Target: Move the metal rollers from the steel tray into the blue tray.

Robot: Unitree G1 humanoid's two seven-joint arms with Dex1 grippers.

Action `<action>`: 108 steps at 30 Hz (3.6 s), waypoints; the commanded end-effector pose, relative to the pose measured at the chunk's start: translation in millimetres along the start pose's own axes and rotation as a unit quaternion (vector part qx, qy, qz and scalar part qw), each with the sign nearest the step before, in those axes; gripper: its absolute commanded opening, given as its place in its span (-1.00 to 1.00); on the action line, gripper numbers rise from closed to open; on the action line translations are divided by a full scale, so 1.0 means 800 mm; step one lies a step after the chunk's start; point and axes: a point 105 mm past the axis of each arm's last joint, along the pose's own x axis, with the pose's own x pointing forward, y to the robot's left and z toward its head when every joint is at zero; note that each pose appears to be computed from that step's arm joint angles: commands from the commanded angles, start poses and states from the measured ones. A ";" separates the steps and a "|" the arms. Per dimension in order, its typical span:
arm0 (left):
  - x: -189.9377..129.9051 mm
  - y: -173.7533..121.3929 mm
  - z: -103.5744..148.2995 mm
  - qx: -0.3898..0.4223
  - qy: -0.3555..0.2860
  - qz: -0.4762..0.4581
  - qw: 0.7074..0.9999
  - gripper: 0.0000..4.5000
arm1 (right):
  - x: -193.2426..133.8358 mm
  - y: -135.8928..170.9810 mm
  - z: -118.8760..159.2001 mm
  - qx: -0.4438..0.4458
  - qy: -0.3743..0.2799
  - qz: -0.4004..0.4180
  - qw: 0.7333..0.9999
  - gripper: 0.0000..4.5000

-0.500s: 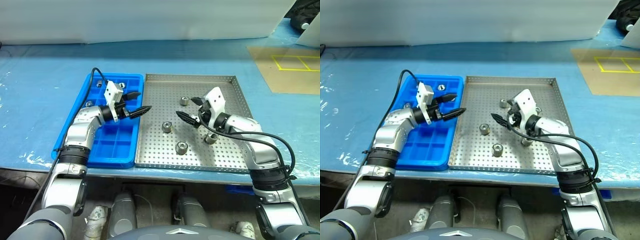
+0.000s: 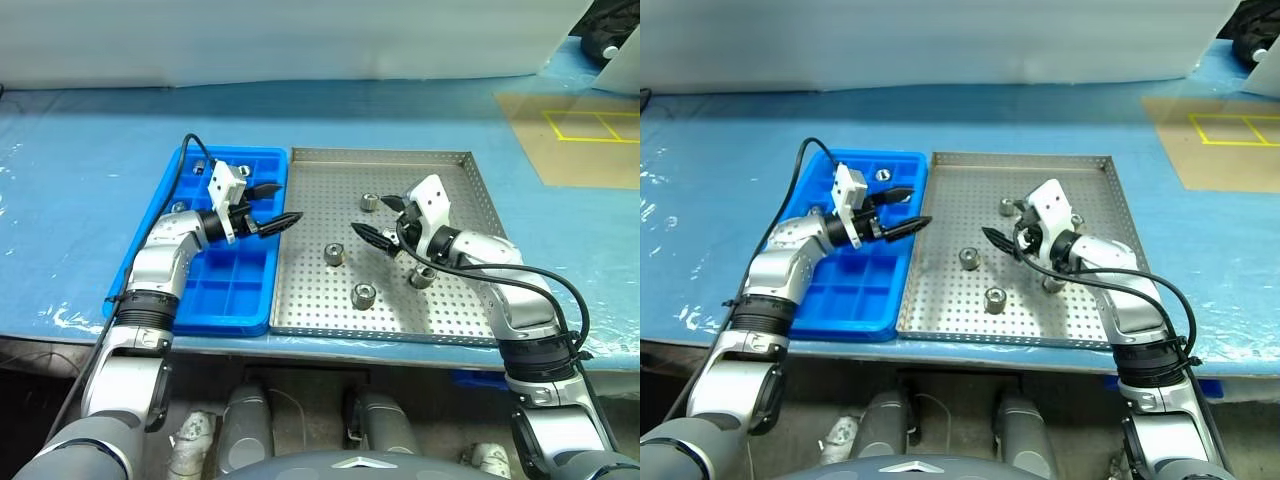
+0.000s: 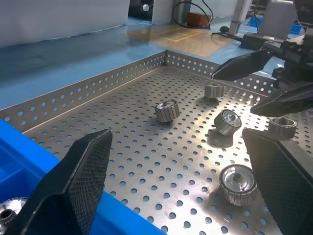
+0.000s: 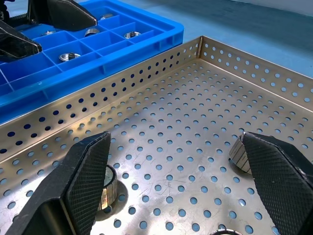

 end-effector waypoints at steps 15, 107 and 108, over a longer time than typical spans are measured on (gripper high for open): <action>0.076 -0.045 -0.020 0.027 0.158 -0.249 0.955 1.00 | -0.052 0.033 0.021 -0.002 -0.010 0.053 0.999 0.96; -0.210 0.048 -0.026 0.087 0.236 0.181 0.951 -0.16 | 0.059 0.097 0.061 -0.102 -0.037 0.334 0.936 0.98; -0.209 0.051 -0.033 0.088 0.244 0.183 0.948 -0.16 | 0.059 0.097 0.060 -0.103 -0.035 0.332 0.937 0.98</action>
